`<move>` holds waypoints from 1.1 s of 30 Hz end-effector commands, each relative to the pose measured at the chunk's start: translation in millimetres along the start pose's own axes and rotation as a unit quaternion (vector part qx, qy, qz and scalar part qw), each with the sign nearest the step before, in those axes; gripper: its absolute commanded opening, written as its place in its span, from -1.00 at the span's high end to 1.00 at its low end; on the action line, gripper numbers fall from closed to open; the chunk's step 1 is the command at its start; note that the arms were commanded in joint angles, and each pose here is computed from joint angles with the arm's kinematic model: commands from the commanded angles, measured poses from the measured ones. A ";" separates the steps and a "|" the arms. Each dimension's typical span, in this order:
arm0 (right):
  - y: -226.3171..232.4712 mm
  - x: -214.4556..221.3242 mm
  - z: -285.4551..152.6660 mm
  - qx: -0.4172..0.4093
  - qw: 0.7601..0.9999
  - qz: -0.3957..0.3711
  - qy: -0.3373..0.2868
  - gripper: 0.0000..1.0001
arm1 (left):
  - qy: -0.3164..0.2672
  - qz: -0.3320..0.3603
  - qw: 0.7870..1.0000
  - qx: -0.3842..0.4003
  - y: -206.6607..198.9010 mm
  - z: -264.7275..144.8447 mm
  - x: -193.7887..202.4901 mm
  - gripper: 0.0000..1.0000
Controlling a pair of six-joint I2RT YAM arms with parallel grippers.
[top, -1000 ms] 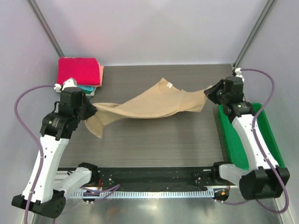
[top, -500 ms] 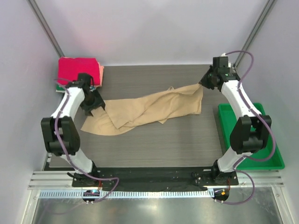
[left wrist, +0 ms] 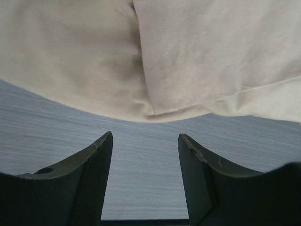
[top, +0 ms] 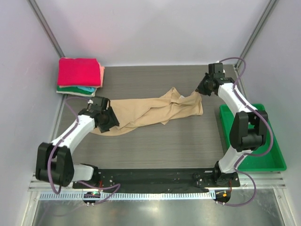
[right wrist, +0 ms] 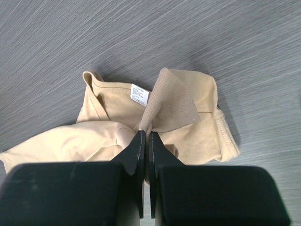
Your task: Fold and stack the t-shirts
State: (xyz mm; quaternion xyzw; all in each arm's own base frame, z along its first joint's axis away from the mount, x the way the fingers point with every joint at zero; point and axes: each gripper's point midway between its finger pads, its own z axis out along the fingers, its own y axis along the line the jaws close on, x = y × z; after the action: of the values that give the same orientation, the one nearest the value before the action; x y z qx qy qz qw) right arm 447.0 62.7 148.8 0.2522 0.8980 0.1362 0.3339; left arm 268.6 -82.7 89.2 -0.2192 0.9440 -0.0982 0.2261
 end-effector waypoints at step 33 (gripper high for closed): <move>17.4 5.8 9.4 -0.042 0.999 0.003 0.005 0.97 | -0.023 -0.016 0.997 0.070 -46.3 42.8 -11.5 1.00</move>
State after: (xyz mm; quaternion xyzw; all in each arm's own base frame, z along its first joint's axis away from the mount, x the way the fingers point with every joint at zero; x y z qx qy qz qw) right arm 452.8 76.2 125.1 0.2496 0.9022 0.1585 0.3141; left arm 306.0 -119.8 47.9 -0.2233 0.9339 -0.1536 0.2332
